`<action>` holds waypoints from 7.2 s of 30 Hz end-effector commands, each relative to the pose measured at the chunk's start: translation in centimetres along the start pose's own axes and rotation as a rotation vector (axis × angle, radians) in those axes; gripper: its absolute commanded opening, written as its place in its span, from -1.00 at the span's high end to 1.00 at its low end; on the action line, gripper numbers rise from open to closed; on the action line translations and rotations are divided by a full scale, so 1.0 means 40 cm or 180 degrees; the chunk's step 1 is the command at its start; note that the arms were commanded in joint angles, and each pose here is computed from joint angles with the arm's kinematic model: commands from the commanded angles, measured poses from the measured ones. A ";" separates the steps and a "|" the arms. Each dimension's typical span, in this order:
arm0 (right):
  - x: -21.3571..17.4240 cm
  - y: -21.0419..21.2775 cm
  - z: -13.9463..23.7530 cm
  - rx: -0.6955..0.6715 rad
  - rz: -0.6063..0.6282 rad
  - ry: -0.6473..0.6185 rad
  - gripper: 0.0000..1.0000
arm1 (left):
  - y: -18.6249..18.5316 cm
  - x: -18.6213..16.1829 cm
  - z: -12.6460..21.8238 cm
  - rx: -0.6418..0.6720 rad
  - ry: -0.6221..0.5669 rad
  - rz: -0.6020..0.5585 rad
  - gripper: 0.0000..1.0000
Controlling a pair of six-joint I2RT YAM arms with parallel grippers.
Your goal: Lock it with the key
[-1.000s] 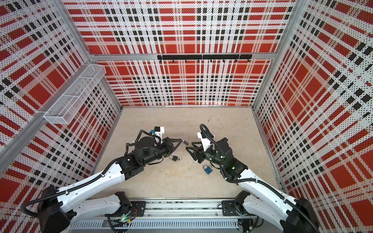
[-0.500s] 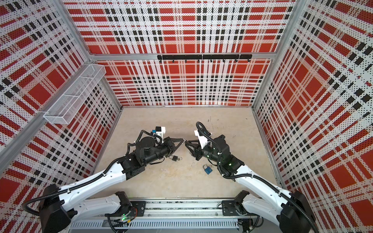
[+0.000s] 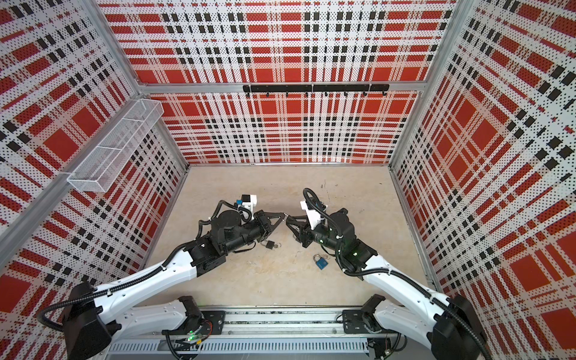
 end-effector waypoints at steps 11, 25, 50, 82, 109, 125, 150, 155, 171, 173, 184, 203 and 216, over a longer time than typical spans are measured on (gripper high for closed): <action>0.060 0.019 0.006 0.0054 0.0103 -0.0225 1.00 | -0.071 0.023 0.020 -0.0295 -0.0109 0.0037 1.00; 0.060 0.057 0.029 0.0156 -0.0158 0.0159 1.00 | -0.062 0.072 0.101 -0.0112 -0.0039 -0.0619 0.22; 0.042 0.125 0.072 0.0746 -0.0708 0.0880 1.00 | -0.068 -0.013 0.145 -0.0590 0.1195 -0.1090 0.38; 0.063 0.148 0.055 0.0966 -0.0778 0.0902 1.00 | -0.018 -0.020 0.088 -0.0442 0.1293 -0.0966 0.61; 0.068 0.163 0.064 0.1076 -0.0757 0.0894 1.00 | -0.022 -0.031 0.104 -0.0593 0.1414 -0.0965 0.66; 0.109 0.195 0.080 0.1397 -0.0961 0.0801 1.00 | -0.009 -0.047 0.112 -0.0654 0.1504 -0.0995 1.00; 0.171 0.260 0.114 0.1950 -0.1184 0.0569 1.00 | 0.028 -0.062 0.092 -0.0539 0.1465 -0.1119 1.00; 0.174 0.251 0.099 0.1928 -0.1184 0.0537 1.00 | 0.012 -0.082 0.092 -0.0589 0.1509 -0.1117 1.00; 0.177 0.227 0.055 0.1895 -0.1245 0.0501 1.00 | 0.002 -0.098 0.096 -0.0608 0.1513 -0.1122 1.00; 0.173 0.222 0.049 0.1840 -0.1229 0.0517 1.00 | 0.001 -0.103 0.095 -0.0618 0.1527 -0.1128 1.00; 0.166 0.204 0.030 0.1755 -0.1225 0.0517 1.00 | -0.007 -0.130 0.090 -0.0642 0.1596 -0.1118 1.00; 0.157 0.183 -0.002 0.1709 -0.1273 0.0504 1.00 | -0.020 -0.184 0.074 -0.0713 0.1696 -0.1083 1.00; 0.140 0.183 -0.020 0.1619 -0.1204 0.0595 1.00 | -0.014 -0.188 0.067 -0.0701 0.1701 -0.1064 1.00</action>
Point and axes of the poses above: each gripper's point midway between its finger pads, its own z axis back along the fingers, its own y axis along the line the jaws close on, x = y × z, the point moved 1 cm from there along z, back along the fingers, and after that the axes turned 3 degrees about -z, right-handed, at the moved point
